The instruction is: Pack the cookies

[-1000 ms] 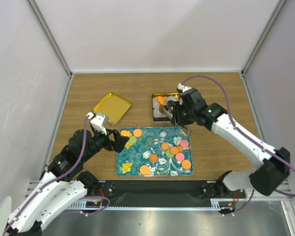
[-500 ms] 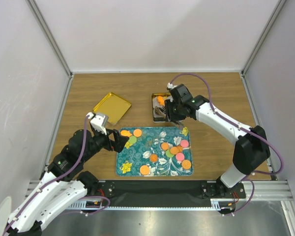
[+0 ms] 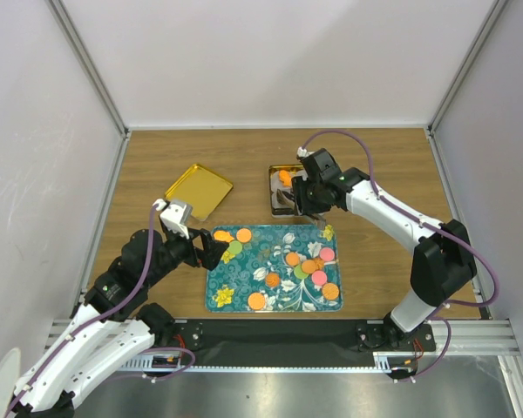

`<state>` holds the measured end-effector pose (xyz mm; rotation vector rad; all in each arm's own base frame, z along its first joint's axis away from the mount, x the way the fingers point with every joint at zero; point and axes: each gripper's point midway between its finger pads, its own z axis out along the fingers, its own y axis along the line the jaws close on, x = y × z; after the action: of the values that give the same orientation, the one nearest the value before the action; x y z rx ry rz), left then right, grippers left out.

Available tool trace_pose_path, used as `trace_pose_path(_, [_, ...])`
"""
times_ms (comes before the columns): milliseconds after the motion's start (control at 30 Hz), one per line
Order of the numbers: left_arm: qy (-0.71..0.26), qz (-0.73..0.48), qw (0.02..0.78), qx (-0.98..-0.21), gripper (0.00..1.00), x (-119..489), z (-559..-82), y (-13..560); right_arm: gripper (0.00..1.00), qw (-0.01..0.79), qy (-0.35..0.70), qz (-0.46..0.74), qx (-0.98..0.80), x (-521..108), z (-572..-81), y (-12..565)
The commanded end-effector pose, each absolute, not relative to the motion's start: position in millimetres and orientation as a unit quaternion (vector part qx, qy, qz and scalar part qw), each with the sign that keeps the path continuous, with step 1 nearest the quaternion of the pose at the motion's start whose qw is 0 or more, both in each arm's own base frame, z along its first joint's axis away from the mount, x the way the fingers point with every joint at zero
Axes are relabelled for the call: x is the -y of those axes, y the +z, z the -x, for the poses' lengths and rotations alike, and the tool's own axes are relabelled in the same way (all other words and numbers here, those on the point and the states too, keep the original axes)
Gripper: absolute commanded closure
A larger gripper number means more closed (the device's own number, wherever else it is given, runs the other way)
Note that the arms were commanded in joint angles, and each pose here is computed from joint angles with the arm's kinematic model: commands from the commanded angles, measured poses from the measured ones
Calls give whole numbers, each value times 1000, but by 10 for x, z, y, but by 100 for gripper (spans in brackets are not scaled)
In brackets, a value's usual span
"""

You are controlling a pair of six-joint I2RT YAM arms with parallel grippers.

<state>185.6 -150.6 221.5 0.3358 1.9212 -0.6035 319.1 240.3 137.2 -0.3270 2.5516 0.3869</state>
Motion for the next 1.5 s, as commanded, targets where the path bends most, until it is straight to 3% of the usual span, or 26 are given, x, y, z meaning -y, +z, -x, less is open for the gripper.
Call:
trace_pose_path(0, [-257, -141, 538, -790, 0, 1524, -1874, 2365, 53, 302, 154, 127, -932, -2447, -3317, 1630])
trace_pose_path(600, [-256, -140, 539, -790, 0, 1518, -1874, 2365, 45, 312, 159, 135, -927, -2410, -3256, 1800])
trace_pose_path(900, [-256, -139, 538, -791, 0, 1515, -1875, 2362, 46, 356, 177, 129, -908, -2293, -3155, 2355])
trace_pose_path(1167, [-258, -140, 539, -789, 0, 1520, -1868, 2372, 47, 353, 177, 150, -907, -2233, -2515, 2323])
trace_pose_path(1467, [-262, -144, 538, -788, 0, 1536, -1859, 2373, 46, 302, 124, 181, -928, -2130, -1760, 1744])
